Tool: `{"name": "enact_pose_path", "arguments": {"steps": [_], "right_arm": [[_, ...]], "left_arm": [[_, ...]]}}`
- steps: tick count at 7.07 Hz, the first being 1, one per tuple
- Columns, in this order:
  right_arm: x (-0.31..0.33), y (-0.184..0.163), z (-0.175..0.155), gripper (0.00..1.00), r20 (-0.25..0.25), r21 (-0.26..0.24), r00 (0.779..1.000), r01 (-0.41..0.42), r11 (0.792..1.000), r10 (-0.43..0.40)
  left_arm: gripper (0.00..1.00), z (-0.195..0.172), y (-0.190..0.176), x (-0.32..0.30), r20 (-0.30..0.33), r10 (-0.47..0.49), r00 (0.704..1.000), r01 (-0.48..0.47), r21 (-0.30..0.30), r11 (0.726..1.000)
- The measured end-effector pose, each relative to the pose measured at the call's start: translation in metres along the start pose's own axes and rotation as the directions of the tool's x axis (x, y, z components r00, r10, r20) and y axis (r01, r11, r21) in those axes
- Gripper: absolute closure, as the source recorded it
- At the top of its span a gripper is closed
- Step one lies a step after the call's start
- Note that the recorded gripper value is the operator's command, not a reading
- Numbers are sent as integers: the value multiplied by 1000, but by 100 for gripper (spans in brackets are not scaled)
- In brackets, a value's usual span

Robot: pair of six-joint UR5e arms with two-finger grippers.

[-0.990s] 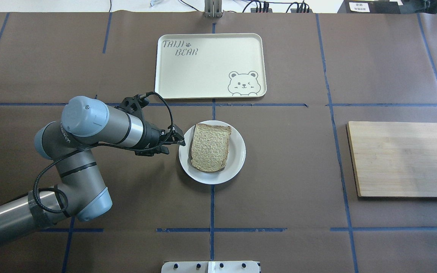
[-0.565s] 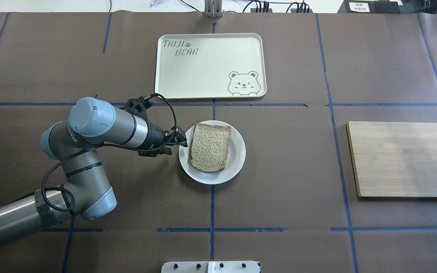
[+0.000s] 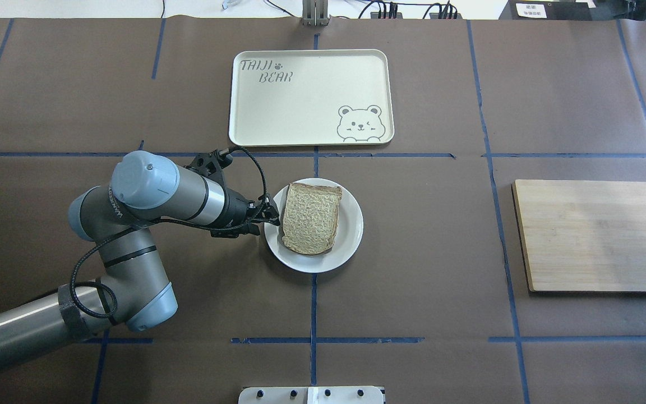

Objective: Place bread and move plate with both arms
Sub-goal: 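Move the left gripper to the plate rim and grasp the white plate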

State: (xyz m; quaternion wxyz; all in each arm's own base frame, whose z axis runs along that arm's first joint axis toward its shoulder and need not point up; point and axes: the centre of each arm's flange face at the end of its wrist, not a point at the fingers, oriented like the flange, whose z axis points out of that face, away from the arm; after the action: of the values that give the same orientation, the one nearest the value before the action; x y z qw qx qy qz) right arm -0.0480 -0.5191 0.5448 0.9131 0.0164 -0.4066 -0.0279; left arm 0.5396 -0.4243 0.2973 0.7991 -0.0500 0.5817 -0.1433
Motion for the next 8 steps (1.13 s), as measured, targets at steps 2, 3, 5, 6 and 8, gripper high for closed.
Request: {"name": "enact_pose_path", "arguments": {"steps": [2, 3, 5, 6, 8], "right_arm": [[3, 1, -2, 0, 0, 4, 1000, -5, 1000, 5], [4, 1, -3, 0, 0, 6, 1000, -7, 1000, 7], [6, 1, -5, 0, -1, 10, 1000, -10, 1000, 10], [6, 0, -6, 0, -2, 11, 1000, -10, 1000, 10], [6, 0, -6, 0, -3, 12, 1000, -11, 1000, 11]], "left_arm": [[46, 4, 8, 2, -6, 8, 1000, -8, -13, 1000], [47, 5, 11, 3, -20, 16, 1000, -16, -20, 1000], [50, 6, 13, 2, -39, 25, 999, -26, -26, 999], [51, 8, 13, 0, -39, 25, 999, -26, -26, 999], [53, 10, 12, 0, -37, 24, 999, -25, -25, 999]]}}
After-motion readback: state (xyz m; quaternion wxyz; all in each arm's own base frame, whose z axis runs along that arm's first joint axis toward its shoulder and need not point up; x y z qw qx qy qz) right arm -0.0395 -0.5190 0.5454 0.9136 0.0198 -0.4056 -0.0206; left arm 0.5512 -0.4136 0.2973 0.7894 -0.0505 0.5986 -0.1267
